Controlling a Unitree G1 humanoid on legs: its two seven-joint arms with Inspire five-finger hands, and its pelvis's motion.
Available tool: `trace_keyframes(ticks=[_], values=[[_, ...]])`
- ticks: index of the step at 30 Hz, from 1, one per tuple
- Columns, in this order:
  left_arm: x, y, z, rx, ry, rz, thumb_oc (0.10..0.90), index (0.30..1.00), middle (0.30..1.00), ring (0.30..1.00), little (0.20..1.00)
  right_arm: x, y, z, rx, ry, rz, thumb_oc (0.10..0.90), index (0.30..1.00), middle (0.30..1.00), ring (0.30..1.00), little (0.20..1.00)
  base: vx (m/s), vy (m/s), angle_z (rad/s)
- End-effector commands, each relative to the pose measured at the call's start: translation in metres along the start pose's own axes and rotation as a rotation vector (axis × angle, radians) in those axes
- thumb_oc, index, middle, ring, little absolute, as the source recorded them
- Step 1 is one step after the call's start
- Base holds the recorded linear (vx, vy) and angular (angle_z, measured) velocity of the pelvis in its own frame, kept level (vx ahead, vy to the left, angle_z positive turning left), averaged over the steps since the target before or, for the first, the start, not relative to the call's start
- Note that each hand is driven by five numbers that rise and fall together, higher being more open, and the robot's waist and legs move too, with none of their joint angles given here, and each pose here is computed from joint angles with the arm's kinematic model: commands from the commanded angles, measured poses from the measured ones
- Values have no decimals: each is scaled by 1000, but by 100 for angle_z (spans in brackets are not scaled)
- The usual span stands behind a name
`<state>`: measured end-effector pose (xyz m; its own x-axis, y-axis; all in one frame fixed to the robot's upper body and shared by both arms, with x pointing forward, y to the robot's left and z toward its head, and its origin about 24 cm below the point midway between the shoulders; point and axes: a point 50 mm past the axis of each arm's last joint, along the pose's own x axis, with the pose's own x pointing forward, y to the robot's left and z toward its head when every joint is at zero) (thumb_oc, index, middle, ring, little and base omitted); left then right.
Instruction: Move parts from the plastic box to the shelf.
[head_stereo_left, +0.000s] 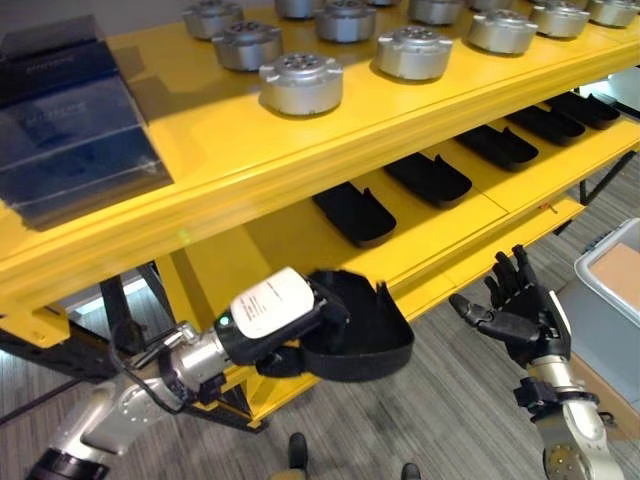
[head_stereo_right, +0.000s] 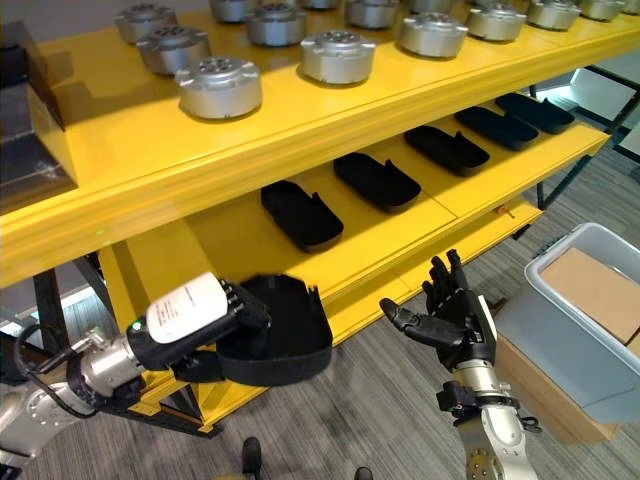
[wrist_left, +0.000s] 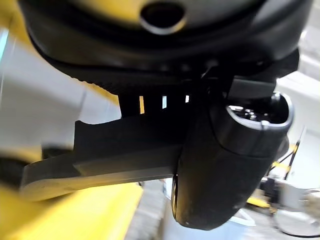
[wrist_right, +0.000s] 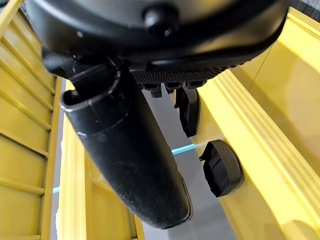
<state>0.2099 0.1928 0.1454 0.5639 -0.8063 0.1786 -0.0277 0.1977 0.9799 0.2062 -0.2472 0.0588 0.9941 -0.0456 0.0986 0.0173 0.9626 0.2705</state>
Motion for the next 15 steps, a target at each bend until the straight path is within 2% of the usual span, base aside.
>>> trace_keyframes(ticks=[1, 5, 9, 15], values=[[12, 28, 1, 124, -103, 257, 400, 300, 300, 300, 300, 26, 16, 42, -90, -220, 121, 900, 1000, 1000, 1000, 1000, 10, -30, -3], [13, 10, -11, 303, -133, 194, 400, 300, 300, 300, 300, 33, 19, 43, -105, -214, 147, 900, 1000, 1000, 1000, 1000, 22, -44, -2], [16, 6, -17, 399, -180, 178, 400, 300, 300, 300, 300, 37, 22, 42, -102, -208, 164, 900, 1000, 1000, 1000, 1000, 14, -36, -15], [22, 4, -36, 446, -54, 105, 400, 300, 300, 300, 300, 40, 25, 39, -99, -197, 174, 900, 1000, 1000, 1000, 1000, 5, -40, -8]])
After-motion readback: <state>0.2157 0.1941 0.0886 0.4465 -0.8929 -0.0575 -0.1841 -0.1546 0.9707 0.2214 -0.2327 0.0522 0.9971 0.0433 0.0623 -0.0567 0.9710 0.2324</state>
